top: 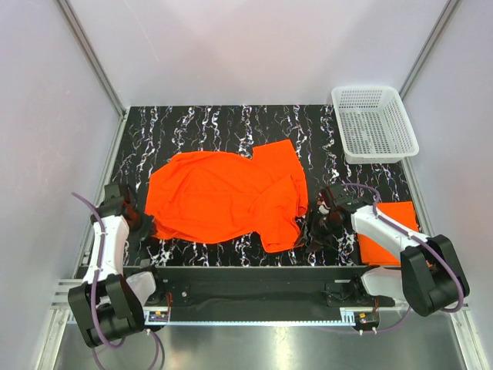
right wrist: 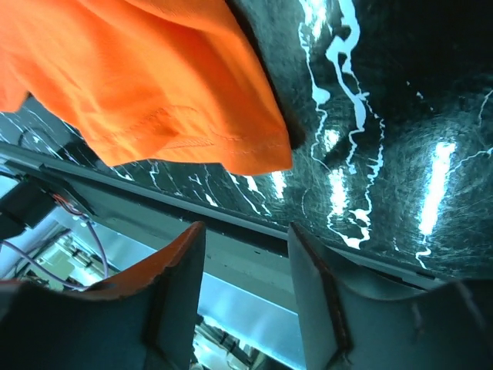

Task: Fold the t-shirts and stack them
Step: Flatten the tshirt out

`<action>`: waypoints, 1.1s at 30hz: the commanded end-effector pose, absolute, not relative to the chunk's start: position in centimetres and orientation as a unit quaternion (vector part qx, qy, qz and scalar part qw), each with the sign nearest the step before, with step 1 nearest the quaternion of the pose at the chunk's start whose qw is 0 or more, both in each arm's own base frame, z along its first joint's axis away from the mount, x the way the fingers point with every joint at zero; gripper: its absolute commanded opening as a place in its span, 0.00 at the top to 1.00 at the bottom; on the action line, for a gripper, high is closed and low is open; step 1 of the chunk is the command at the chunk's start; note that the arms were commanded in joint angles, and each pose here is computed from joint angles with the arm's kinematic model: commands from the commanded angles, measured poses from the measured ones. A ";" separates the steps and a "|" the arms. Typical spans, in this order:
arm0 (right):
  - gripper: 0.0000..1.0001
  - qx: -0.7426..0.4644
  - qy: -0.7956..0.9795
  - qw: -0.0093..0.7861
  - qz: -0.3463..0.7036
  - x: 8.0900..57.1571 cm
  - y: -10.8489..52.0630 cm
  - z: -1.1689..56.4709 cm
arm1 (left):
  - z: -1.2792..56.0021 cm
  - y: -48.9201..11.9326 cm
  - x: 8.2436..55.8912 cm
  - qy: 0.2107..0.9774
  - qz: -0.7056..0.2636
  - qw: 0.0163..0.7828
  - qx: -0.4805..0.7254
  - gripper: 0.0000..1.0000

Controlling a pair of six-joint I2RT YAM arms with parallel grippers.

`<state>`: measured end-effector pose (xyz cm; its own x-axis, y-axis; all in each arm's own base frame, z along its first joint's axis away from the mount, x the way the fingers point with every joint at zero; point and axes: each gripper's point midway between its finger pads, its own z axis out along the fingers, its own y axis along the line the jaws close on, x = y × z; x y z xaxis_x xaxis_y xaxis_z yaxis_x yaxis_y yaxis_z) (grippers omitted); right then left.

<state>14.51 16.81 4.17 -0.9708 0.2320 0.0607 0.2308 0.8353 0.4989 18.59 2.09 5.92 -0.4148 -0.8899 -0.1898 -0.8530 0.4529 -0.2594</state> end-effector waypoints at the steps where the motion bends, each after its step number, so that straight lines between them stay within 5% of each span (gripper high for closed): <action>1: 0.49 0.144 0.957 0.037 0.248 16.0 16.3 4.8 | 8.0 1.0 20.4 0.854 -0.101 0.194 -0.472 1.00; 8: 0.56 0.190 0.947 0.082 0.246 18.9 14.4 5.9 | 10.0 0.5 21.7 0.861 -0.111 0.231 -0.440 1.00; 13: 0.86 0.115 0.938 0.062 0.320 20.9 17.8 7.3 | 10.7 0.3 22.0 0.871 -0.101 0.245 -0.414 1.00; 15: 0.89 0.098 0.943 0.056 0.313 21.2 18.4 6.9 | 11.0 0.2 22.1 0.876 -0.099 0.248 -0.402 1.00; 22: 0.91 0.046 0.955 0.047 0.289 21.3 23.1 5.9 | 11.5 0.1 22.6 0.880 -0.093 0.256 -0.389 1.00; 33: 0.94 -0.013 0.962 -0.036 0.271 14.9 30.9 1.3 | 11.5 -0.3 22.8 0.890 -0.090 0.254 -0.368 1.00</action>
<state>14.73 28.38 1.03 -0.9939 -0.0357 0.1044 0.0215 0.8654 0.5006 21.13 -0.77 9.74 -0.6097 -0.7261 -0.3179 -0.6458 0.6876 -0.3320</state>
